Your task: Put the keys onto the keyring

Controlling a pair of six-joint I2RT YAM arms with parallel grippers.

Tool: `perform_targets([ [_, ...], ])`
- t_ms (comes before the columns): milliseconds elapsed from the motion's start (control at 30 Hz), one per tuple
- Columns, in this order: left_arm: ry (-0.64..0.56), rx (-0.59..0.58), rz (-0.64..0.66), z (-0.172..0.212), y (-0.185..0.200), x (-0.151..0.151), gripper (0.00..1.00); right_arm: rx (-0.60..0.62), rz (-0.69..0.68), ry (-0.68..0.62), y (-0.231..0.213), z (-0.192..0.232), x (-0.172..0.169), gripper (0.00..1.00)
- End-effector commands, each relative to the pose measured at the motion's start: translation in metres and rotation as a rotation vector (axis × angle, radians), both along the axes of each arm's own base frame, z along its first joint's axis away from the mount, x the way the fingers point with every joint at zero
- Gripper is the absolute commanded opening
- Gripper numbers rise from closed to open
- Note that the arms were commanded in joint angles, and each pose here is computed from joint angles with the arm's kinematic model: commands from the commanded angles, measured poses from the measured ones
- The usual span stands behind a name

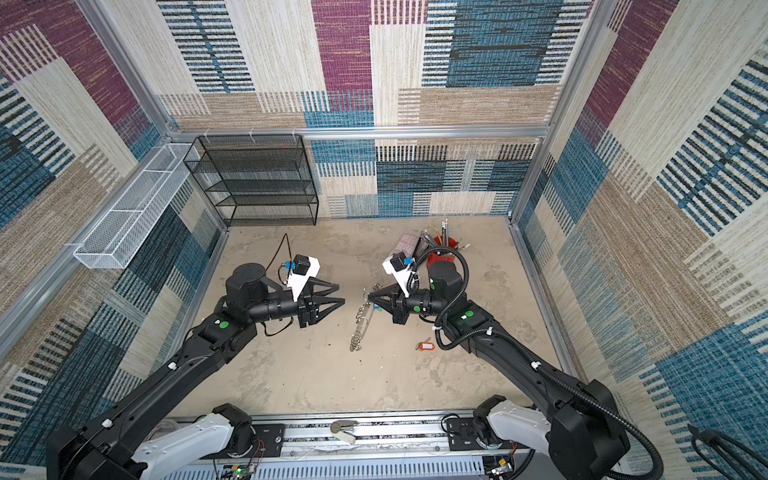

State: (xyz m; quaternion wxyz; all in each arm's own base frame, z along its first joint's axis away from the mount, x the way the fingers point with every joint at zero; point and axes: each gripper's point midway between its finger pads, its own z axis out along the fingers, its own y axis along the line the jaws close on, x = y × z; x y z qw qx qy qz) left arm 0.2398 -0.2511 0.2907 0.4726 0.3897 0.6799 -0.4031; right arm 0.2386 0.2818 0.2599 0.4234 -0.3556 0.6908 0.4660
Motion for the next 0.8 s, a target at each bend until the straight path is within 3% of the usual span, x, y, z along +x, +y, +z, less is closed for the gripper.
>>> perform_targets([
  [0,-0.059,0.112,0.027,-0.013,0.009,0.003,0.48,0.03,0.011,-0.23,0.003,0.016,-0.004,0.0],
  [133,-0.099,0.151,0.003,-0.018,0.01,0.0,0.44,0.051,0.02,-0.365,0.001,0.013,-0.014,0.0],
  [367,-0.134,0.196,-0.075,-0.034,0.004,-0.009,0.36,-0.014,0.015,-0.397,0.008,-0.014,-0.004,0.0],
  [767,-0.222,0.348,-0.053,-0.055,-0.01,0.008,0.42,-0.026,0.001,-0.491,0.013,-0.019,-0.003,0.0],
])
